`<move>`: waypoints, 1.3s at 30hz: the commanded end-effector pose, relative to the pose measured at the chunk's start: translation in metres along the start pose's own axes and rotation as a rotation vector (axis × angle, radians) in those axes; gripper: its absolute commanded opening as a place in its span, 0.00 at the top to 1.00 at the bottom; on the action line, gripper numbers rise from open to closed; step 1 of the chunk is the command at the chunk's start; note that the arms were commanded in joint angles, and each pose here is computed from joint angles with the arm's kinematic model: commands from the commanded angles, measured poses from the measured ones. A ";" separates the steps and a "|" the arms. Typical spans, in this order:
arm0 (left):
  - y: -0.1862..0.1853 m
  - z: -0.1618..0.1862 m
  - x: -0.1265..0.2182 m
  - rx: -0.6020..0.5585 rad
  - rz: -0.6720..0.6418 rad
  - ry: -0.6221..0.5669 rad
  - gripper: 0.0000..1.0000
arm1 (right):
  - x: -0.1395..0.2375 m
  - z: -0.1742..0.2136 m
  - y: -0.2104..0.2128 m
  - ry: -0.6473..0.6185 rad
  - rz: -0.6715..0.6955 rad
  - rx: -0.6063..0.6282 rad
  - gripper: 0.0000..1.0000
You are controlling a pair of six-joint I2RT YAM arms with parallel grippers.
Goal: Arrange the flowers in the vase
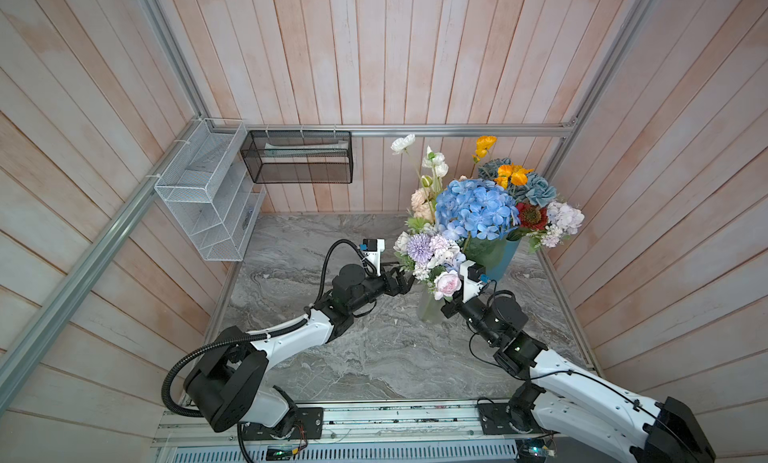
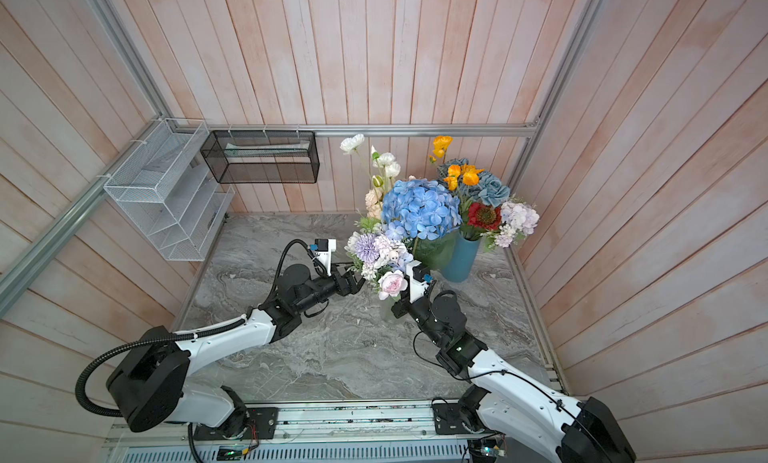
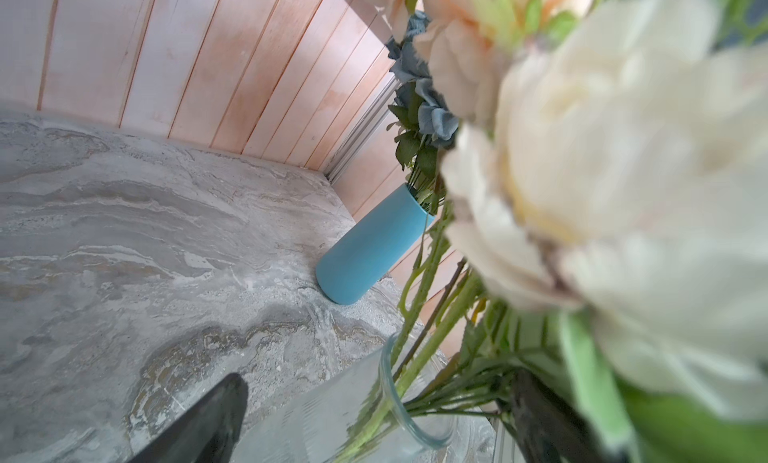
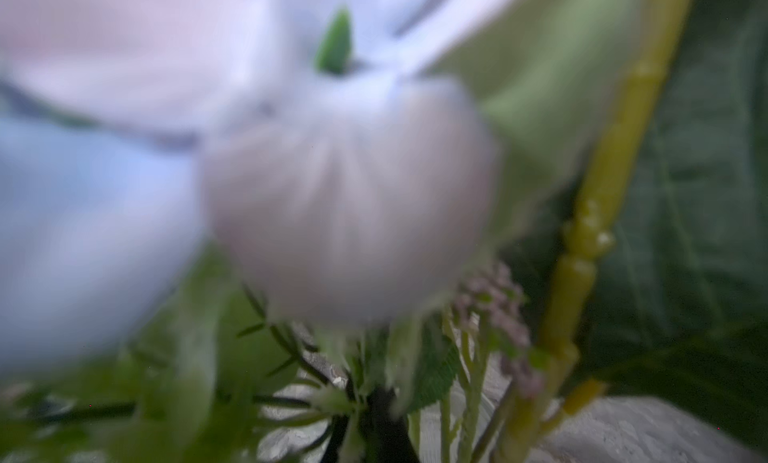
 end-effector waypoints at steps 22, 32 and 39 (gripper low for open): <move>0.017 0.004 0.013 -0.018 -0.113 -0.023 0.00 | 0.020 0.034 -0.012 0.140 0.087 -0.151 0.60; 0.041 0.010 0.023 0.024 -0.202 -0.010 0.00 | 0.042 0.061 -0.010 0.234 0.084 -0.251 0.30; 0.056 0.011 0.030 0.058 -0.253 -0.018 0.00 | 0.035 0.061 -0.009 0.173 0.067 -0.199 0.18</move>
Point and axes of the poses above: each gripper's point midway between its finger pads, its own x axis back along the fingers, its own y axis along the line the jaws close on, z = x × y, the point moved 5 cm from there along x, back along the fingers, and after that the axes turned 14 degrees about x, right-handed, at the moved point
